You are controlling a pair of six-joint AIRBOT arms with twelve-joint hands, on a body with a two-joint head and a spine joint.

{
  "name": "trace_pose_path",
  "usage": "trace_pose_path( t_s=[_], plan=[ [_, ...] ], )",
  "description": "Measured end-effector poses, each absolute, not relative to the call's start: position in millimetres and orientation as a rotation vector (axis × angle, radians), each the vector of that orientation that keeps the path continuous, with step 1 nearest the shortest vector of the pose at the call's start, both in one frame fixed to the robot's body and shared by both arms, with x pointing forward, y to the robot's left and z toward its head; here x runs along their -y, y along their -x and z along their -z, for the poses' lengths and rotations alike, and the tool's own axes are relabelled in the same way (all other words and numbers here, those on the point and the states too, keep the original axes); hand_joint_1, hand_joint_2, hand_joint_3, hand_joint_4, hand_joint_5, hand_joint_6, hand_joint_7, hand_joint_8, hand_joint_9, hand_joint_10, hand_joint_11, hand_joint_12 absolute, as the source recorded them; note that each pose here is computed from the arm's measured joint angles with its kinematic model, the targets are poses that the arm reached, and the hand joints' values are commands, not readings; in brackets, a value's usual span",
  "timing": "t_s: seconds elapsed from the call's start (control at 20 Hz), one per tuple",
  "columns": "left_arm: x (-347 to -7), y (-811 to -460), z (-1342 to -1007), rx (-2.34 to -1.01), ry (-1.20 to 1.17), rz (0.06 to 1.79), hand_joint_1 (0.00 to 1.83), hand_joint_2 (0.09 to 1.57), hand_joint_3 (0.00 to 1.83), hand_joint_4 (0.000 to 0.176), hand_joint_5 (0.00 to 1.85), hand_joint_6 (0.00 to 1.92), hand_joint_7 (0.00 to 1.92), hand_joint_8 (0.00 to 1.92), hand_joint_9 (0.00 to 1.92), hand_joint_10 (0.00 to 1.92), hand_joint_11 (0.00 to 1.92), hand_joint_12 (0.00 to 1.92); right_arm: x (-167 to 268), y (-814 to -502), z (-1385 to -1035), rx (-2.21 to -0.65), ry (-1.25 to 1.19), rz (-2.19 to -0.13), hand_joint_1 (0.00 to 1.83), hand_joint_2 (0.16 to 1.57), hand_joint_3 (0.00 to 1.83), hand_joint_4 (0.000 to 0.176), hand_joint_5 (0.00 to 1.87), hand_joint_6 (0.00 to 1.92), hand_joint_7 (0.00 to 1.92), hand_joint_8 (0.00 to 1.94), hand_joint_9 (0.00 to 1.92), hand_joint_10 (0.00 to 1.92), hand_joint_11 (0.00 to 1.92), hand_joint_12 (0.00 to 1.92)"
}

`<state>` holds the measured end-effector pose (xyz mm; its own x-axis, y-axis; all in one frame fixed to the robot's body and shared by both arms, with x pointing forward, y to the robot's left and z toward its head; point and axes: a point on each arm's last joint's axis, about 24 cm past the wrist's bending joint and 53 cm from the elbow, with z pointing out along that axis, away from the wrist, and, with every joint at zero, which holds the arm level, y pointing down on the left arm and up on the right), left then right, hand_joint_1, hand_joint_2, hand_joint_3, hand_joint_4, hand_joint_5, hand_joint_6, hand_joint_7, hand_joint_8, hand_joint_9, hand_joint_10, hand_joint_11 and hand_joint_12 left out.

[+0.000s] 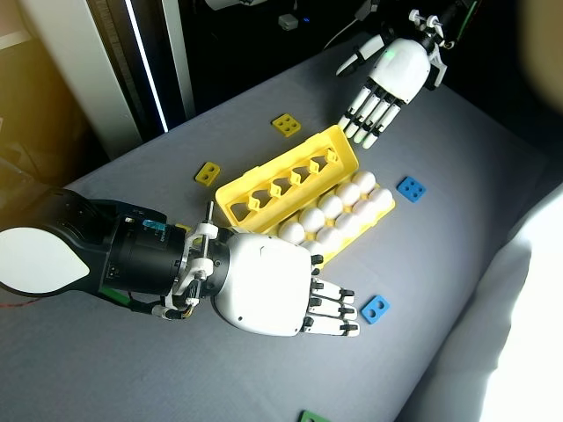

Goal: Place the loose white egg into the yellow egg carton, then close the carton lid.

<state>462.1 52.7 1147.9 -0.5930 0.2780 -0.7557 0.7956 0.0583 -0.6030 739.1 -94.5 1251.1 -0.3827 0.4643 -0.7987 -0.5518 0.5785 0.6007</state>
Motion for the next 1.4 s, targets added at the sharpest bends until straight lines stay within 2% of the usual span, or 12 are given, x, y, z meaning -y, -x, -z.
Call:
trace_pose_path(
  t_s=[0.5, 0.55, 0.7, 0.8, 1.0, 1.05, 1.25, 1.3, 1.4],
  plan=[
    [-53, -462, -1148, -1.904, -1.070, 1.555, 0.00, 1.24, 0.00, 0.000, 0.20, 0.00, 0.24, 0.00, 0.19, 0.00, 0.00, 0.17, 80, -738, -1250, -1.623, 0.143, -1.052, 1.06, 1.03, 0.00, 0.176, 1.15, 0.71, 0.28, 0.00, 0.19, 0.00, 0.00, 0.28],
    [-53, -462, -1147, -1.904, -1.071, 1.554, 0.00, 1.24, 0.00, 0.000, 0.21, 0.01, 0.25, 0.01, 0.20, 0.01, 0.01, 0.17, 80, -739, -1249, -1.622, 0.145, -1.048, 1.06, 1.03, 0.00, 0.176, 1.14, 0.71, 0.29, 0.00, 0.20, 0.00, 0.00, 0.21],
    [-53, -462, -1147, -1.905, -1.071, 1.554, 0.00, 1.24, 0.00, 0.000, 0.21, 0.00, 0.24, 0.00, 0.20, 0.00, 0.01, 0.18, 79, -741, -1251, -1.613, 0.137, -1.046, 1.06, 1.03, 0.00, 0.176, 1.14, 0.72, 0.29, 0.00, 0.21, 0.00, 0.00, 0.33],
    [-53, -462, -1147, -1.905, -1.071, 1.554, 0.00, 1.24, 0.00, 0.000, 0.21, 0.00, 0.24, 0.00, 0.20, 0.00, 0.01, 0.19, 79, -742, -1252, -1.612, 0.135, -1.046, 1.07, 1.03, 0.00, 0.176, 1.16, 0.69, 0.31, 0.00, 0.22, 0.00, 0.00, 0.23],
    [-53, -462, -1147, -1.905, -1.074, 1.552, 0.00, 1.24, 0.00, 0.000, 0.21, 0.00, 0.24, 0.00, 0.20, 0.00, 0.01, 0.19, 75, -742, -1256, -1.605, 0.134, -1.054, 1.07, 1.03, 0.00, 0.176, 1.16, 0.68, 0.32, 0.00, 0.22, 0.00, 0.00, 0.24],
    [-53, -461, -1147, -1.905, -1.075, 1.554, 0.00, 1.24, 0.00, 0.000, 0.21, 0.00, 0.26, 0.00, 0.22, 0.01, 0.02, 0.20, 72, -742, -1257, -1.602, 0.133, -1.063, 1.06, 1.03, 0.00, 0.176, 1.16, 0.68, 0.30, 0.01, 0.19, 0.01, 0.00, 0.03],
    [-53, -461, -1147, -1.905, -1.075, 1.552, 0.00, 1.24, 0.00, 0.000, 0.22, 0.00, 0.26, 0.00, 0.22, 0.01, 0.02, 0.21, 61, -740, -1262, -1.591, 0.136, -1.092, 1.06, 1.03, 0.00, 0.176, 1.15, 0.70, 0.32, 0.00, 0.20, 0.01, 0.04, 0.05],
    [-53, -461, -1147, -1.905, -1.076, 1.553, 0.00, 1.25, 0.00, 0.000, 0.23, 0.01, 0.26, 0.00, 0.22, 0.00, 0.01, 0.21, 60, -739, -1262, -1.589, 0.138, -1.093, 1.06, 1.04, 0.00, 0.176, 1.14, 0.71, 0.32, 0.00, 0.19, 0.00, 0.01, 0.17],
    [-53, -461, -1147, -1.906, -1.076, 1.552, 0.00, 1.25, 0.01, 0.000, 0.23, 0.01, 0.26, 0.00, 0.21, 0.00, 0.00, 0.21, 60, -740, -1262, -1.592, 0.130, -1.097, 1.05, 1.04, 0.00, 0.176, 1.13, 0.74, 0.31, 0.00, 0.18, 0.00, 0.00, 0.15]
  ],
)
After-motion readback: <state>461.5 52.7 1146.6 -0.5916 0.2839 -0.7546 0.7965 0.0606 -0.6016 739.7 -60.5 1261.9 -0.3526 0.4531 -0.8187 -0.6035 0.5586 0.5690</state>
